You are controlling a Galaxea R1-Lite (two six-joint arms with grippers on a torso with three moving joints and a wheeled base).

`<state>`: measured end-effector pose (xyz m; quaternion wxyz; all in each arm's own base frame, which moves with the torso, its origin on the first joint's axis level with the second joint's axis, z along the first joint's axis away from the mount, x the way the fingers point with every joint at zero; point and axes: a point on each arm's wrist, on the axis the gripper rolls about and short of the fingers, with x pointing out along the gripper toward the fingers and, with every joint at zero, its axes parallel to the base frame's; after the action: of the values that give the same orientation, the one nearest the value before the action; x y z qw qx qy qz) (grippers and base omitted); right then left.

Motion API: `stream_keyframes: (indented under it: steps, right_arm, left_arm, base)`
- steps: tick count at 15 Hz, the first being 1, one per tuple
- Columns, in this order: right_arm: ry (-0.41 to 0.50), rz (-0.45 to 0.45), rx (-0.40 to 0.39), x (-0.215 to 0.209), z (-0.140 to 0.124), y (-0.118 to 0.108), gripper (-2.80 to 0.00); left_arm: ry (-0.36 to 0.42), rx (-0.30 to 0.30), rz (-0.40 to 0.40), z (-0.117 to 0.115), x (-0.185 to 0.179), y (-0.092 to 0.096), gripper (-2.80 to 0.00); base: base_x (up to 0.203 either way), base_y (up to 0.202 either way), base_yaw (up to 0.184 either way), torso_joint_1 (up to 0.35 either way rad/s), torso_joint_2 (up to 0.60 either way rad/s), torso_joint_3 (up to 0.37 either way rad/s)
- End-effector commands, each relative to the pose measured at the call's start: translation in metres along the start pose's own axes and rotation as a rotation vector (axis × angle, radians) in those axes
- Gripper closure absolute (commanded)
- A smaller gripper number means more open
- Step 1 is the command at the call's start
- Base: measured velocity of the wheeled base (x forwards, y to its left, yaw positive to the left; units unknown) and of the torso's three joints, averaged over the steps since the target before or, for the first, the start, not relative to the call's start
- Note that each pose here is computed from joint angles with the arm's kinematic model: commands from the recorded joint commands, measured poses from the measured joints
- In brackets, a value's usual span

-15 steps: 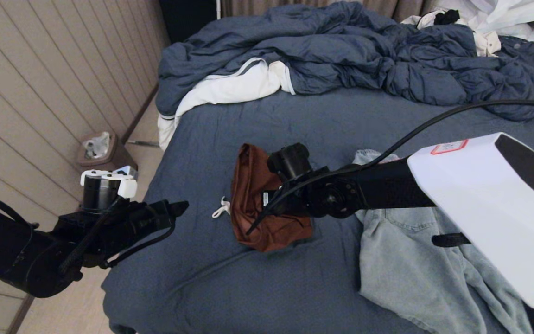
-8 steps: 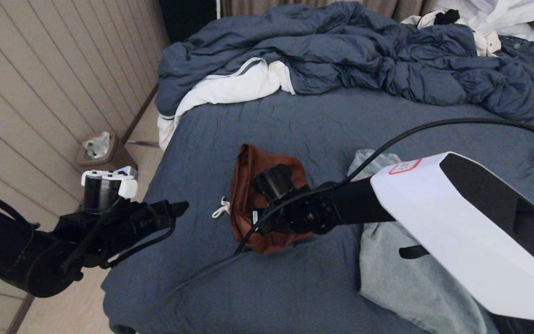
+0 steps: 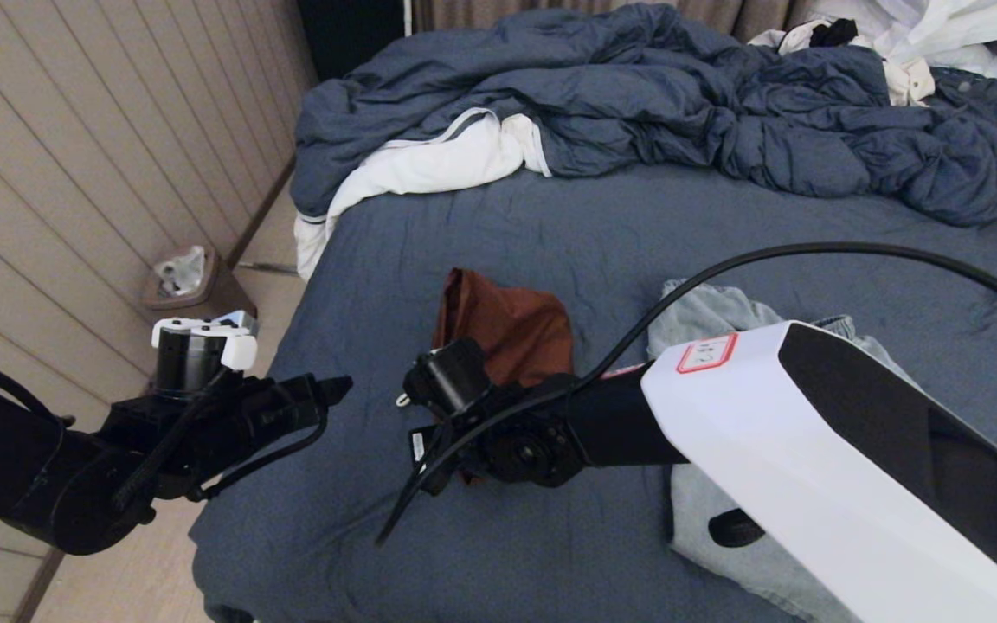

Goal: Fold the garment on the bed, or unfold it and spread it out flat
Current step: Fold the brown shorts

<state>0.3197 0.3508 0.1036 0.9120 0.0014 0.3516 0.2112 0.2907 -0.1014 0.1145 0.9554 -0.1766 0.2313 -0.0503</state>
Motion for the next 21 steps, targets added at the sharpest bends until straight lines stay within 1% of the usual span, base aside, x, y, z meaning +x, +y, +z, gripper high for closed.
stream_keyframes:
  steps: [1, 3, 6, 7, 8, 10, 12, 14, 16, 18, 21]
  right_arm:
    - [-0.030, 0.016, 0.009, 0.000, 0.007, 0.006, 0.00]
    - [-0.065, 0.012, 0.029, -0.004, 0.018, 0.001, 0.00]
    - [-0.171, -0.083, 0.091, -0.001, 0.049, -0.026, 0.00]
    - [-0.194, -0.111, 0.111, 0.003, 0.058, -0.039, 0.00]
    - [-0.207, -0.126, 0.122, 0.004, 0.063, -0.047, 0.00]
    - [-0.220, -0.132, 0.132, 0.004, 0.067, -0.053, 0.00]
    - [-0.259, -0.119, 0.140, 0.004, 0.073, -0.054, 0.00]
    - [-0.335, -0.095, 0.156, 0.005, 0.079, -0.052, 0.00]
    - [-0.379, -0.080, 0.166, 0.006, 0.082, -0.050, 0.00]
    - [-0.427, -0.063, 0.168, 0.016, 0.080, -0.047, 0.00]
    - [-0.441, -0.068, 0.133, 0.041, 0.068, -0.048, 0.00]
  left_arm:
    - [-0.005, -0.004, -0.001, 0.000, 0.000, 0.000, -2.80]
    - [-0.005, -0.004, -0.001, 0.000, 0.000, 0.000, -2.80]
    - [-0.005, -0.005, -0.001, 0.000, 0.000, 0.000, -2.80]
    - [-0.006, -0.005, -0.001, 0.001, 0.000, 0.000, -2.80]
    - [-0.004, -0.005, 0.000, 0.000, 0.000, 0.000, -2.80]
    - [-0.004, -0.003, 0.000, 0.000, 0.000, 0.000, -2.80]
    - [-0.001, -0.003, 0.001, -0.001, 0.001, 0.000, -2.80]
    - [0.017, 0.003, -0.002, -0.006, 0.004, -0.002, -2.80]
    - [0.025, 0.007, -0.003, -0.008, 0.004, -0.003, -2.80]
    - [0.026, 0.007, -0.004, -0.009, 0.004, -0.003, -2.80]
    - [0.025, 0.006, -0.003, -0.009, 0.004, -0.003, -2.80]
  base:
    - [0.000, 0.000, 0.000, 0.000, 0.00, 0.000]
    - [0.000, 0.000, 0.000, 0.000, 0.00, 0.000]
    - [0.000, 0.000, 0.000, 0.000, 0.00, 0.000]
    - [0.000, 0.000, 0.000, 0.000, 0.00, 0.000]
    - [0.000, 0.000, 0.000, 0.000, 0.00, 0.000]
    - [0.000, 0.000, 0.000, 0.000, 0.00, 0.000]
    - [0.000, 0.000, 0.000, 0.000, 0.00, 0.000]
    - [0.000, 0.000, 0.000, 0.000, 0.00, 0.000]
    - [0.000, 0.000, 0.000, 0.000, 0.00, 0.000]
    - [0.000, 0.000, 0.000, 0.000, 0.00, 0.000]
    - [0.000, 0.000, 0.000, 0.000, 0.00, 0.000]
